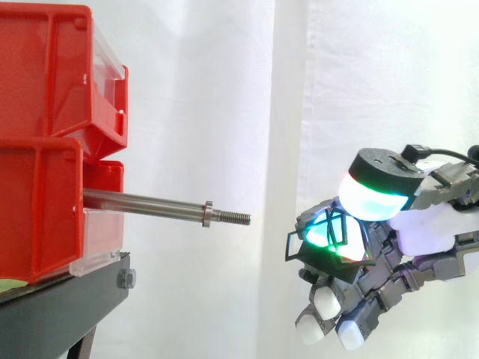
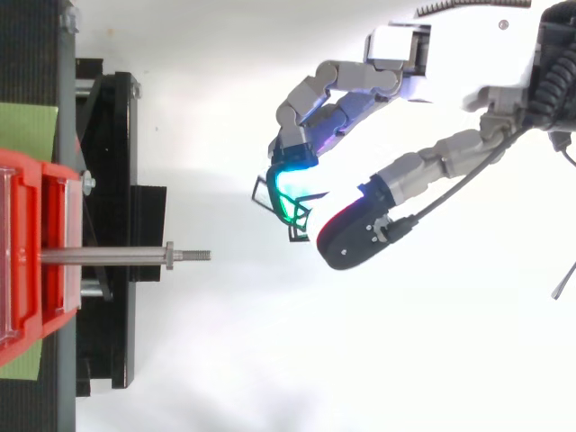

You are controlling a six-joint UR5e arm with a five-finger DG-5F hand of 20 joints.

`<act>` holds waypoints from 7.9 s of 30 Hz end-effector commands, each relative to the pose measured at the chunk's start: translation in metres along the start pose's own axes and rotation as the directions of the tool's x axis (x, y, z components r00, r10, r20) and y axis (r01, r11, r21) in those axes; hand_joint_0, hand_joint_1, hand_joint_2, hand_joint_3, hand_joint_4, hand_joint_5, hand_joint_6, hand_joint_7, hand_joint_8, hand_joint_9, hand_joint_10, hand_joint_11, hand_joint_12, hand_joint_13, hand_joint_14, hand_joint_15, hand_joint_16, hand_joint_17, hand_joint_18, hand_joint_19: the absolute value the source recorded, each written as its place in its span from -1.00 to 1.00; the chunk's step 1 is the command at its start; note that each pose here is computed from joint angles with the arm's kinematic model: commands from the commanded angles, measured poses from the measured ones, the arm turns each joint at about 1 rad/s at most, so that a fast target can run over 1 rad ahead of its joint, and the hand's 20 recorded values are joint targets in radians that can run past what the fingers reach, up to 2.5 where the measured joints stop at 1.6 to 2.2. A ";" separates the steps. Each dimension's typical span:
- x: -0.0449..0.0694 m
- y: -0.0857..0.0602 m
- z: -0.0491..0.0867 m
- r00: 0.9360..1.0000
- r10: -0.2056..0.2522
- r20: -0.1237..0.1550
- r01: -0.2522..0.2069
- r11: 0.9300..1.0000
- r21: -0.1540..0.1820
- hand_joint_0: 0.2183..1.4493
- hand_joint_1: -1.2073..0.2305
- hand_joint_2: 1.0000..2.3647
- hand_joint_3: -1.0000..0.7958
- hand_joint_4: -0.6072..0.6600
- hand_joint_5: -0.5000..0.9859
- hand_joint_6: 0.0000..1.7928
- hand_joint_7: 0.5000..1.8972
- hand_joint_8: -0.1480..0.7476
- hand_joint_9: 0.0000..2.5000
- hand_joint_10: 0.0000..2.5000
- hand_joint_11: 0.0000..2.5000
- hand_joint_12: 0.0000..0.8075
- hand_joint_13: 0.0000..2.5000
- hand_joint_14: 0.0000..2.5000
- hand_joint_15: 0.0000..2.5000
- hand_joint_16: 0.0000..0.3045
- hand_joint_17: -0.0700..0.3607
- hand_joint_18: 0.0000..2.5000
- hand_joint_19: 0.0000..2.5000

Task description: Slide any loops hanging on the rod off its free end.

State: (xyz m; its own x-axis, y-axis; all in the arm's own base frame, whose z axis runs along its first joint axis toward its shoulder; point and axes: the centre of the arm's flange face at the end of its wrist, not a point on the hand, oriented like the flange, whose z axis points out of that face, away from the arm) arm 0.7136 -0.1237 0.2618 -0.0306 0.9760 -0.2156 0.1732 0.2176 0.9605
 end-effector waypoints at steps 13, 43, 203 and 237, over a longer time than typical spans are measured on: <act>0.001 0.001 0.001 1.000 0.000 -0.001 0.000 1.000 -0.004 -0.45 -0.42 -0.87 0.17 -0.18 -0.51 0.05 -0.42 0.01 -0.36 -0.99 -0.64 0.03 -0.56 -0.99 -0.84 -0.56 0.02 -0.51 -0.75; 0.000 0.001 0.001 1.000 0.005 0.005 -0.005 1.000 -0.007 -0.43 -0.25 -1.00 -0.44 0.01 -0.49 0.02 -0.24 -0.16 -0.33 -0.99 -0.61 -0.17 -0.58 -0.99 -0.83 -0.68 -0.16 -0.58 -0.72; 0.005 0.043 -0.022 0.997 0.065 0.038 -0.060 0.991 -0.121 -0.42 -0.44 -0.98 0.10 -0.10 -0.47 0.02 -0.18 -0.07 -0.29 -0.99 -0.62 -0.04 -0.55 -0.99 -0.80 -0.62 -0.06 -0.53 -0.75; 0.005 0.044 -0.022 0.997 0.065 0.036 -0.060 0.991 -0.122 -0.43 -0.40 -0.98 0.08 -0.04 -0.47 0.03 -0.25 -0.03 -0.27 -0.99 -0.60 -0.01 -0.53 -0.99 -0.80 -0.60 -0.04 -0.50 -0.75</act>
State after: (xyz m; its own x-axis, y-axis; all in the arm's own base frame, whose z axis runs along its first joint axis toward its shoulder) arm 0.6995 -0.1092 0.3057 0.0169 0.9870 -0.1600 0.0548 0.1589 0.9858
